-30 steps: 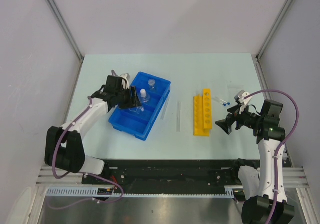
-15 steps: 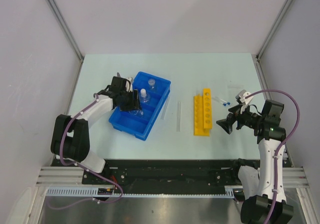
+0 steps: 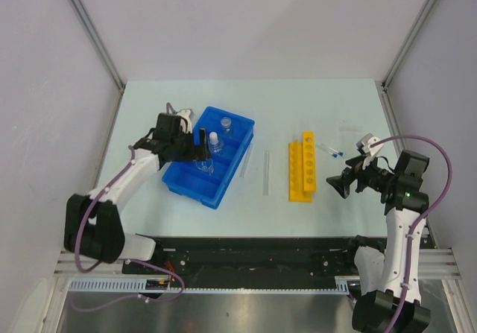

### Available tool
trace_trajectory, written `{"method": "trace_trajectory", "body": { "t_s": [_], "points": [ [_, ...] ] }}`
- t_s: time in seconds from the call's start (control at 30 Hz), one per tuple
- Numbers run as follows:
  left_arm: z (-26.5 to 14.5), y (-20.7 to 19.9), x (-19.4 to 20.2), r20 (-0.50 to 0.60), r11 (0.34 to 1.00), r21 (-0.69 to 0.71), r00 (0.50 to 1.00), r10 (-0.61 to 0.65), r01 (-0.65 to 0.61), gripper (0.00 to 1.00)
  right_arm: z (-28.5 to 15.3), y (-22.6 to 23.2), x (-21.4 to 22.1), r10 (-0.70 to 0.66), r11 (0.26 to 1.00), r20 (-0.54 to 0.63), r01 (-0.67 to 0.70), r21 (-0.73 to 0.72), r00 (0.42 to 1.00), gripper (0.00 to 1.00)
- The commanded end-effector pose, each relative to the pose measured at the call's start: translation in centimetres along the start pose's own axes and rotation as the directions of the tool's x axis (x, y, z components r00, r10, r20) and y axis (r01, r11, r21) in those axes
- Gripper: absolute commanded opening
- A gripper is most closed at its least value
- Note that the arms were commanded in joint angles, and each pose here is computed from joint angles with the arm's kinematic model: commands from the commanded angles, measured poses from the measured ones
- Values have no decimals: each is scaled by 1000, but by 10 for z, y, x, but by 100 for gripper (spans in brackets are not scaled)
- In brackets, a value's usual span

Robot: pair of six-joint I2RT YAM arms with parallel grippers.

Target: Organize the chemistry lab equipment

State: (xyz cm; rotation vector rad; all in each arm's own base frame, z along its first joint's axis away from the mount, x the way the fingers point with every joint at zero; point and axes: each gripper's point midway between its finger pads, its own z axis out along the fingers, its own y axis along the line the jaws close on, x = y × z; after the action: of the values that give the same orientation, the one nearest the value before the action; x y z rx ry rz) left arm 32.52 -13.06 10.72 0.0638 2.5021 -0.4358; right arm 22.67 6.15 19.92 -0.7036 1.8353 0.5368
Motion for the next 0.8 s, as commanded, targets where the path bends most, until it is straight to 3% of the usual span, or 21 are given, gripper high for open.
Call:
{"method": "trace_trajectory", "body": {
  "t_s": [0.0,0.2,0.4,0.77],
  "points": [
    [-59,-11,-34,227,994,10,968,105,-110,100,-5,1,-5,-27,1000,25,26,5,999,99],
    [-117,-9,-32,451,982,-16,875,174,-188,100,-14,-5,-9,-37,998,52,34,53,998,100],
    [-148,-10,-25,548,974,-29,812,202,-223,100,-21,-13,-14,-32,993,56,26,116,998,100],
    [-154,-25,-23,560,963,36,804,201,-265,100,-34,-27,-12,102,976,-27,-95,194,994,100]
  ]
}}
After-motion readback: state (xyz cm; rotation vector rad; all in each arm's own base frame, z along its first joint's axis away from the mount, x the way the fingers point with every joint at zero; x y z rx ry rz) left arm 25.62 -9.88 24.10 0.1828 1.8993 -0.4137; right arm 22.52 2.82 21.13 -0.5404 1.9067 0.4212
